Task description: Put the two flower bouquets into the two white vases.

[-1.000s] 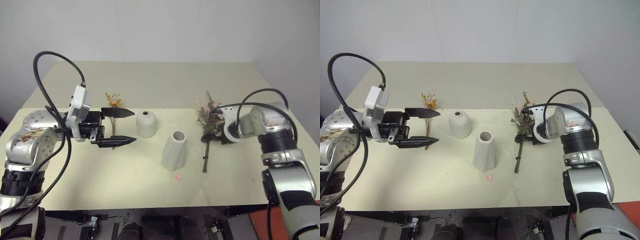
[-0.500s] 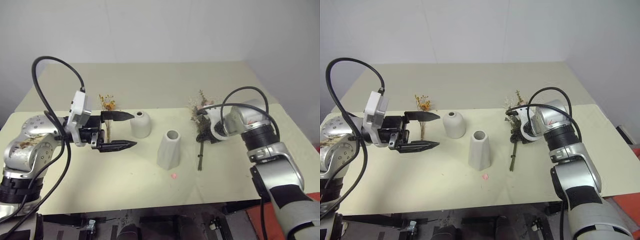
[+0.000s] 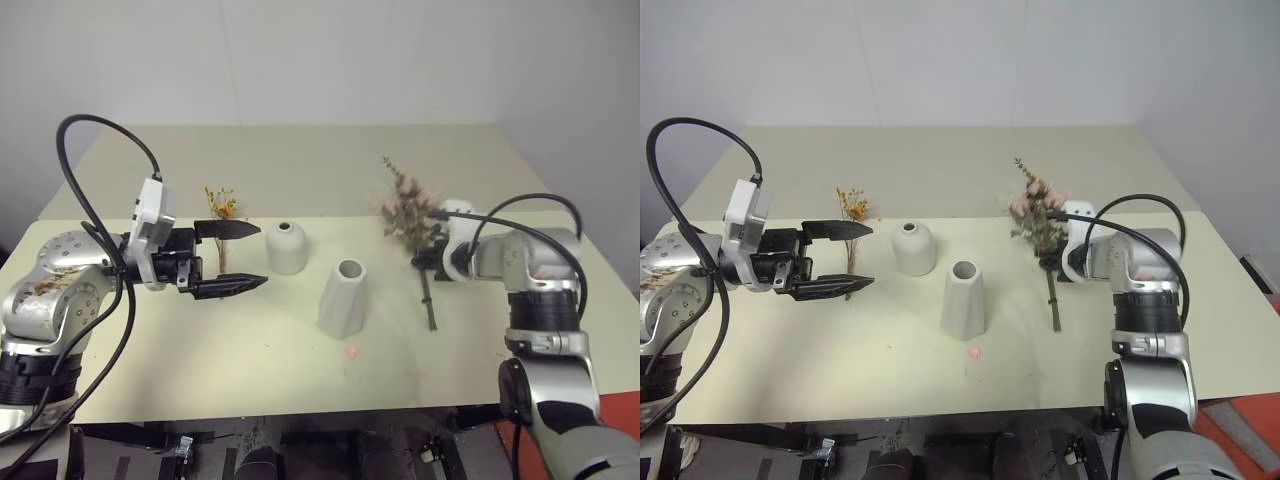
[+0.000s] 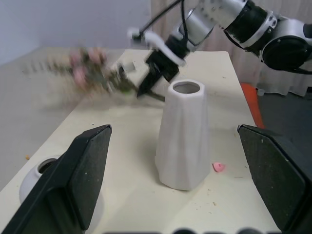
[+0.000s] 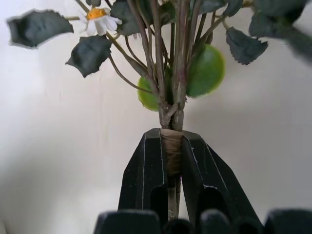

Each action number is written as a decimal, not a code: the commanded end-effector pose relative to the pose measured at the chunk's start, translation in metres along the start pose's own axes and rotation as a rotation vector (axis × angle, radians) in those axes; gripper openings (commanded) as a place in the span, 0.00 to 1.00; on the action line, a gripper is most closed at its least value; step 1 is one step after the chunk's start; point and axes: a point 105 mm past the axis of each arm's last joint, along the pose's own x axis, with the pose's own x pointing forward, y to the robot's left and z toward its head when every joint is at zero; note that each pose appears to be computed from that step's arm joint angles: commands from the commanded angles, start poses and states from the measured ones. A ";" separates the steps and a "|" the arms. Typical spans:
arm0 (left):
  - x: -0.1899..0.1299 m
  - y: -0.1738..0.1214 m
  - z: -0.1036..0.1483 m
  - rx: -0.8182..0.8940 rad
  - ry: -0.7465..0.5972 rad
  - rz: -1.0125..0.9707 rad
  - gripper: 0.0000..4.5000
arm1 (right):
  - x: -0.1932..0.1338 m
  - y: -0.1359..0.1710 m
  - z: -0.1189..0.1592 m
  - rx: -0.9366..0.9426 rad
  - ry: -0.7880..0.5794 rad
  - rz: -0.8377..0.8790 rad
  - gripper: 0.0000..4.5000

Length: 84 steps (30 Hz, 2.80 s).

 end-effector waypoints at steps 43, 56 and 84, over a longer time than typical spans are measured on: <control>-0.027 -0.002 0.015 -0.011 0.040 0.056 1.00 | -0.122 0.154 0.060 -0.213 -0.712 0.984 0.05; -0.028 -0.003 0.015 -0.016 0.047 0.063 1.00 | -0.106 0.147 0.046 -0.203 -0.687 0.952 0.05; -0.030 0.002 0.011 -0.027 0.058 0.087 1.00 | -0.106 0.152 0.026 -0.223 -0.668 0.988 0.13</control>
